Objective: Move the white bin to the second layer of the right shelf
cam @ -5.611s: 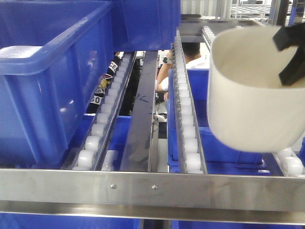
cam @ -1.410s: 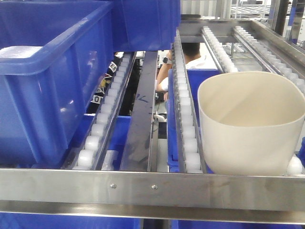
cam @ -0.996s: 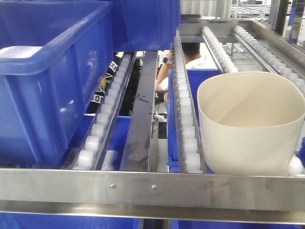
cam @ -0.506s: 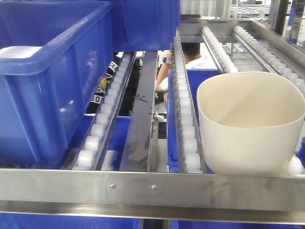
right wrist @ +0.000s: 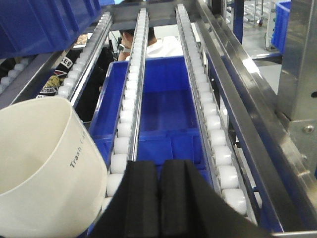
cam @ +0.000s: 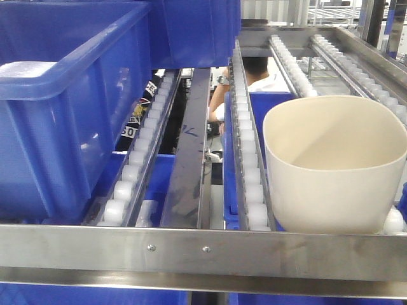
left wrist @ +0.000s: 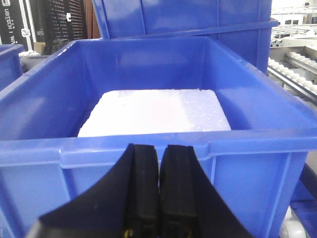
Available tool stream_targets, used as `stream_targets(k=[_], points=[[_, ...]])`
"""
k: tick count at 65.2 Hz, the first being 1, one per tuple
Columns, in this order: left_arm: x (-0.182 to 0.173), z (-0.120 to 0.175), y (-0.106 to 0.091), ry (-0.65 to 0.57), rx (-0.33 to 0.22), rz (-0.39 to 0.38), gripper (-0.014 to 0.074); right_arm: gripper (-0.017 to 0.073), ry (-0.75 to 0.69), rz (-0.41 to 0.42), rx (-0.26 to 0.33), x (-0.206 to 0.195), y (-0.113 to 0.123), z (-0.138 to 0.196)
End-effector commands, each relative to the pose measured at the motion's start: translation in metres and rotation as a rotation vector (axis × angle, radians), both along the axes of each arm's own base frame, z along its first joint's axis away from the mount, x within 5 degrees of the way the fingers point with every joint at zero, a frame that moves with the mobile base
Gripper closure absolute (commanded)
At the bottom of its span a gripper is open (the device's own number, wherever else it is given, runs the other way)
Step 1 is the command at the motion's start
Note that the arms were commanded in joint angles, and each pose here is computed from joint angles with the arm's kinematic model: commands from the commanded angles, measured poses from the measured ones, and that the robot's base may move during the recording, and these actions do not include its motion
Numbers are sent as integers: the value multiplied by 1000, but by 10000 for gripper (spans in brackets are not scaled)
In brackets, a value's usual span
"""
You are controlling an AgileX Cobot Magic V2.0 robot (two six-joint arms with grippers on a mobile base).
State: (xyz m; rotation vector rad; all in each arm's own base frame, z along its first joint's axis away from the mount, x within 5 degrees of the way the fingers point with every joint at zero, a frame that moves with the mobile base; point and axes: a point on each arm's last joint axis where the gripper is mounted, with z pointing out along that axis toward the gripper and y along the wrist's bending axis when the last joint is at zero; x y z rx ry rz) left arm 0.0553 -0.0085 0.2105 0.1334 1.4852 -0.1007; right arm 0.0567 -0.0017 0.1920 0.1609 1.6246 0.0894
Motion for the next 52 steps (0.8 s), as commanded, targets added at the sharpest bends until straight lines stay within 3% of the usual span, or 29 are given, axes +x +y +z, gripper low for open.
stream_targets(k=[1,52], points=[[0,-3,1,-64,-23,3,509,540,-115,-15,-3,-2,-1,14],[0,-3,1,-64,-23,3,509,540,-128,-22,-14,-2,-2,15]])
